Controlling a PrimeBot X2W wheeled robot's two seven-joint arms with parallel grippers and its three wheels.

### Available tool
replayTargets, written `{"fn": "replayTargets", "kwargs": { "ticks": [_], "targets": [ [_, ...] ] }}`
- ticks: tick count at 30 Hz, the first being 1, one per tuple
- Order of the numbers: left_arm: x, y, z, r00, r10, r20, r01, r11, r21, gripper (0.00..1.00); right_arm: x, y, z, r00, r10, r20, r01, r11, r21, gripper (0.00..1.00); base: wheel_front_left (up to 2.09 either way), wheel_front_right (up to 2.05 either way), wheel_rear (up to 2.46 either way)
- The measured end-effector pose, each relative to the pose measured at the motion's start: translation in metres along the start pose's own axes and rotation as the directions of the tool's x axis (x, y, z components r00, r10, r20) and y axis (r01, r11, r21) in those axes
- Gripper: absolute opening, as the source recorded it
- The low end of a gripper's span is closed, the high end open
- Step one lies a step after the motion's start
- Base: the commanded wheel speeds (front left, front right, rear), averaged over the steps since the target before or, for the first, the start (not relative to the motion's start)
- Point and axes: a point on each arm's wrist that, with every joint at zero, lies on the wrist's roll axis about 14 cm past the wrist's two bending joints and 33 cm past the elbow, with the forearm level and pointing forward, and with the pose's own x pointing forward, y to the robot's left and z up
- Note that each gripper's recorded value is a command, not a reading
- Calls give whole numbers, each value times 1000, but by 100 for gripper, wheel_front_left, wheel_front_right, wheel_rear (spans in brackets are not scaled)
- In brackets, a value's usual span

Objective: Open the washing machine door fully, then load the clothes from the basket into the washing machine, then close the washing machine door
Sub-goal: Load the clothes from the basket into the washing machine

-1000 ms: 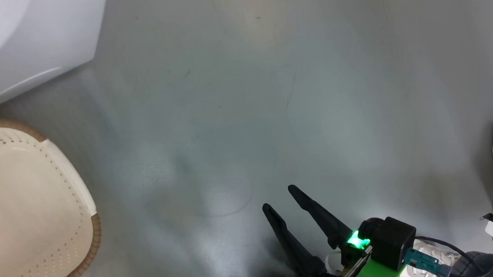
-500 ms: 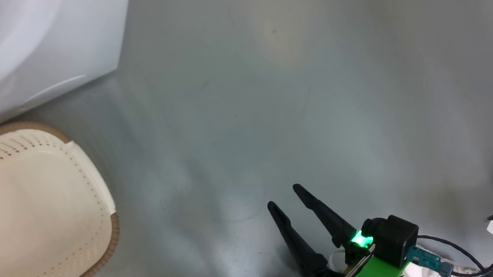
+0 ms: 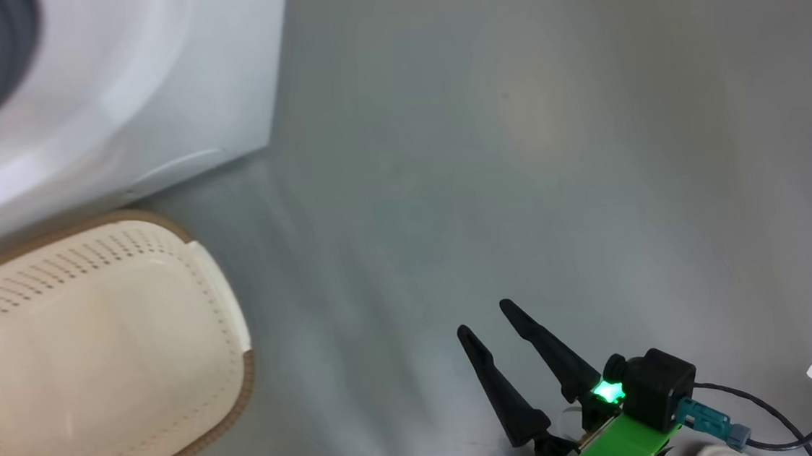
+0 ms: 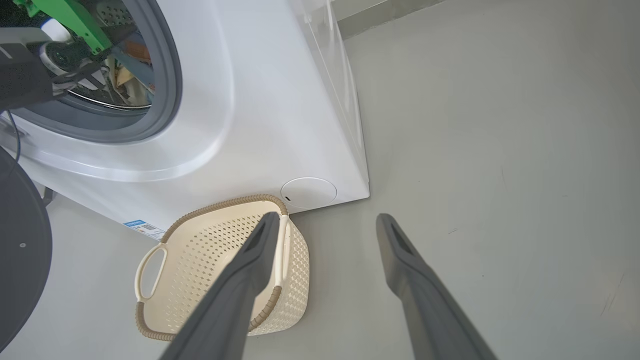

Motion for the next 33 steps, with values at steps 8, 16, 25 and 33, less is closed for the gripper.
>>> {"fn": "replayTargets", "kwargs": {
  "ticks": [8, 16, 25, 33],
  "targets": [
    [-39, -9, 1, 999, -43, -29, 41, 997, -62, 100, -1, 14, 10, 998, 53, 33, -53, 999, -5, 100, 0, 0, 0],
    [-82, 2, 0, 998, -37, -50, 33, 995, -89, 100, -2, 30, 23, 991, 112, 74, -111, 994, -18, 100, 0, 0, 0],
    [-115, 18, 21, 1000, -17, -13, 15, 993, -113, 100, -4, 46, 34, 980, 167, 109, -165, 986, -34, 100, 0, 0, 0],
    [-147, 15, 17, 999, -35, -4, 34, 987, -156, 100, -11, 50, 38, 976, 180, 125, -176, 984, -38, 100, 0, 0, 0]
  ]
}}
